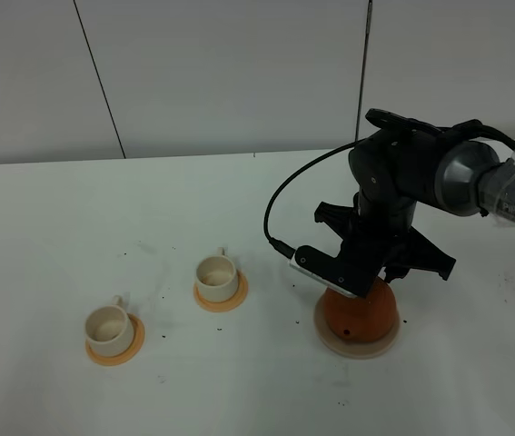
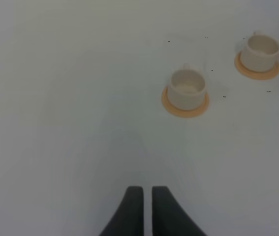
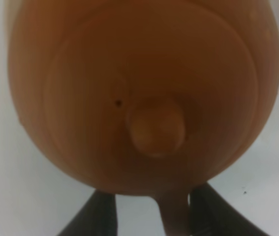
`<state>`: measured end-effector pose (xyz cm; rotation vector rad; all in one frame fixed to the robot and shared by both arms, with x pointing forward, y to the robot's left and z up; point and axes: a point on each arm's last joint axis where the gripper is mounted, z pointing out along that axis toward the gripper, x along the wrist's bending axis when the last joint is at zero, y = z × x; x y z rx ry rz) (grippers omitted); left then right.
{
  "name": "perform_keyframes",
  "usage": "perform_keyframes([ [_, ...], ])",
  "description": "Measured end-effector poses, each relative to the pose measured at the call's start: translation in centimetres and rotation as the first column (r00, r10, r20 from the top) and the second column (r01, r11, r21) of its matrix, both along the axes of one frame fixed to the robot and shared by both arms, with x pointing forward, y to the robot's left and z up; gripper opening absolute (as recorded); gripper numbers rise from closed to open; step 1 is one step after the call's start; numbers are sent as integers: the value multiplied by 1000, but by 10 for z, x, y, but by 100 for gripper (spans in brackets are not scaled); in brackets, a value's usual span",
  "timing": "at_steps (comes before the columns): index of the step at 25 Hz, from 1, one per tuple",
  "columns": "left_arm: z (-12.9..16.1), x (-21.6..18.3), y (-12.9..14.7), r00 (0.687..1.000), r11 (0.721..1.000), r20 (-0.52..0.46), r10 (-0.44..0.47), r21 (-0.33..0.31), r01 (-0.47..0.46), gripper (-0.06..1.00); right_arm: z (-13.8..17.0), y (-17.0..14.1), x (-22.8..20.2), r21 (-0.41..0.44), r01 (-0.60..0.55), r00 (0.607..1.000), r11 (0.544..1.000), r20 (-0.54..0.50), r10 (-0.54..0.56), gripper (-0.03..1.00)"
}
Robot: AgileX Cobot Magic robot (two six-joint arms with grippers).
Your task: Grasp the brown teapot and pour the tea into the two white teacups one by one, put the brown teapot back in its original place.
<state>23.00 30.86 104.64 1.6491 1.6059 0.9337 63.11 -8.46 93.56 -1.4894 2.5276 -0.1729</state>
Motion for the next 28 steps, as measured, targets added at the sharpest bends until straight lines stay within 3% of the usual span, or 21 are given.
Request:
perform_keyframes([
  [10,0,0,0,1000,1000,0,0,0,0,10,0,0,0,16,13,1000,1000,-13,-13,24],
  [28,0,0,0,1000,1000,0,0,0,0,10,-1,0,-2,23,23,999,999,-35,-23,22],
])
